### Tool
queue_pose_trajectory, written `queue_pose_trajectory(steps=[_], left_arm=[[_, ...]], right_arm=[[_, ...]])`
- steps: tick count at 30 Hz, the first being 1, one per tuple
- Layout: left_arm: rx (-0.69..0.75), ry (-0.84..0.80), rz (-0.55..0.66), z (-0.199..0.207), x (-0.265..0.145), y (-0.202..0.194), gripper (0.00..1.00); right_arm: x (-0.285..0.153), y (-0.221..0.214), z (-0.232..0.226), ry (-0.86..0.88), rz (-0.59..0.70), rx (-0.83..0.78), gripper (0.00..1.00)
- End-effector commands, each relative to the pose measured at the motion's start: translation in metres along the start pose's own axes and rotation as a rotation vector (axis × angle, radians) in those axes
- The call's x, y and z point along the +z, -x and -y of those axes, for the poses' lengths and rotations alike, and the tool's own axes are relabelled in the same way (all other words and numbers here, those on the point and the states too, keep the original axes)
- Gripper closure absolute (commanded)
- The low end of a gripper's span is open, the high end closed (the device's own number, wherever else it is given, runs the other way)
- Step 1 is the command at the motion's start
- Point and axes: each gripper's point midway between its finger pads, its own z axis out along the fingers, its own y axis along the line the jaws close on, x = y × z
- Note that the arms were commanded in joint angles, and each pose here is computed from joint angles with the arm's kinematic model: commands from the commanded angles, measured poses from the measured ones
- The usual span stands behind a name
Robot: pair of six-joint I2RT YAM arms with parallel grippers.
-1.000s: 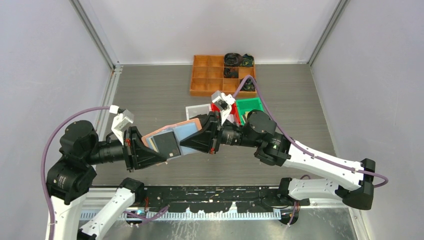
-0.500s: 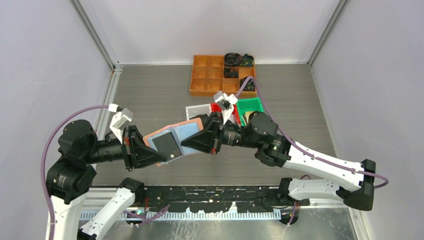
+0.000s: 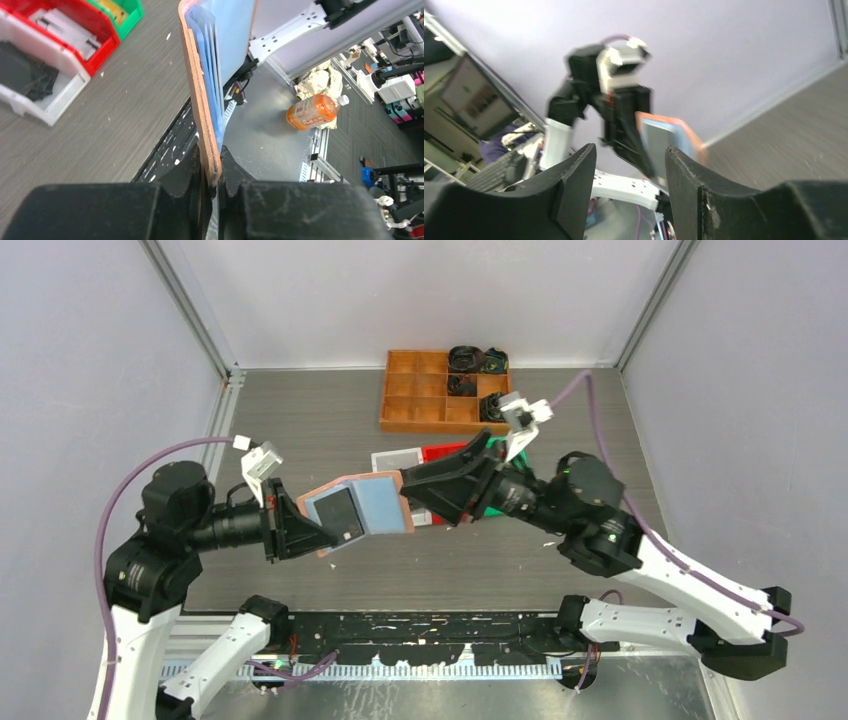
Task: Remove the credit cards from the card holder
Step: Remove the credit card from the card holder.
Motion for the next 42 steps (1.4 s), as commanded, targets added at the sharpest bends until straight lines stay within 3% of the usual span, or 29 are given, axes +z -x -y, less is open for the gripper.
queue_pose_trajectory(steps=[1, 7, 10, 32, 42], left_arm=[[-0.019, 0.078, -0.075, -0.020, 0.004, -0.005, 1.00], [0.035, 0.061, -0.071, -0.015, 0.001, -0.002, 1.00], [0.050, 0.035, -0.083, -0.007, -0.002, -0.003, 1.00], [0.036, -0.121, -0.076, 0.027, -0.008, 0.001, 1.00], [-0.060, -0.084, -0.078, 0.012, 0.004, 0.002, 0.91]], right_arm=[[-0.007, 0.041, -0.033, 0.067, 0.087, -0.009, 0.43], [0.031, -0.010, -0.032, 0.145, -0.141, 0.084, 0.44], [0.040, -0.028, -0.023, 0.140, -0.194, 0.111, 0.45], [0.038, -0.071, -0.013, 0.225, -0.263, 0.244, 0.57], [0.041, -0.068, -0.024, 0.357, -0.193, 0.305, 0.73]])
